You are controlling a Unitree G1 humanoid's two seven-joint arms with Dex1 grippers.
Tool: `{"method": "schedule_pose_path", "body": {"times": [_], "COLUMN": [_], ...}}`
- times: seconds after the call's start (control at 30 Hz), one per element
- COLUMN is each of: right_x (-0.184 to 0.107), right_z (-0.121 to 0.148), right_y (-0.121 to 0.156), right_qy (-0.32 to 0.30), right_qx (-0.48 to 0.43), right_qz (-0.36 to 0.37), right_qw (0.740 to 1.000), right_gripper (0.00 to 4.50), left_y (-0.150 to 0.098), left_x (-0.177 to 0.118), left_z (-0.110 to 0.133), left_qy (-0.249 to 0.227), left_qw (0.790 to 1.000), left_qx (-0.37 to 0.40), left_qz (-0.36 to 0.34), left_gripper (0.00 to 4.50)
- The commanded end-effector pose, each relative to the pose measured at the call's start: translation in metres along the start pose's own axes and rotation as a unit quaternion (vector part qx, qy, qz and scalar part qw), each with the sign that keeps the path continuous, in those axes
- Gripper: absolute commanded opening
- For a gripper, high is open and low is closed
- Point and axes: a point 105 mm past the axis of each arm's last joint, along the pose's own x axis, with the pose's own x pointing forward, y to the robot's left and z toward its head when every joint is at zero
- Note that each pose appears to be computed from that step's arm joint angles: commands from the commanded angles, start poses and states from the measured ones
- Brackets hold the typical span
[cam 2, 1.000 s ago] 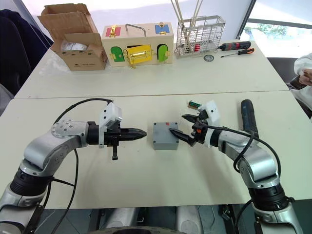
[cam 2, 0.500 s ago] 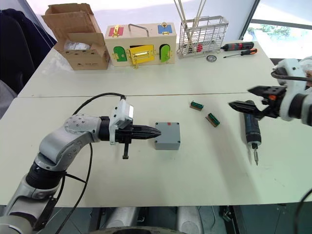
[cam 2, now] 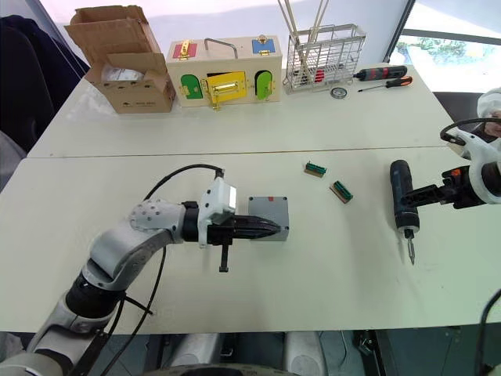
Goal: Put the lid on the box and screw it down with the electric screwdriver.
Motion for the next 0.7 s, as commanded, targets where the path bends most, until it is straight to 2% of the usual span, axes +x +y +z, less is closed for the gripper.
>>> {"method": "schedule_pose_path", "body": {"times": [0.03, 0.2, 0.37, 0.67, 0.7], "right_x": [0.005, 0.027, 0.044, 0.054, 0.055], "right_z": [-0.008, -0.017, -0.015, -0.024, -0.026], "right_y": [-0.012, -0.015, -0.014, -0.010, -0.009], "right_qy": [0.037, 0.087, 0.099, 0.149, 0.154], "right_qx": [0.023, 0.042, 0.057, 0.003, 0.002], "right_qz": [-0.017, -0.014, -0.020, 0.002, 0.003], "right_qw": [0.999, 0.995, 0.993, 0.989, 0.988], "right_gripper": [4.47, 4.47, 4.47, 1.88, 1.84], "left_y": [-0.008, -0.014, -0.014, -0.009, -0.008], "left_x": [0.001, 0.002, 0.004, 0.003, 0.003], "left_z": [0.010, 0.008, 0.006, 0.004, 0.004], "left_qy": [-0.012, -0.002, 0.000, 0.001, 0.001], "left_qw": [1.000, 1.000, 1.000, 0.999, 0.999], "left_qx": [0.020, 0.024, 0.019, 0.016, 0.016], "left_qz": [0.008, 0.015, 0.025, 0.038, 0.039], "left_gripper": [0.00, 0.00, 0.00, 0.00, 0.00]}}
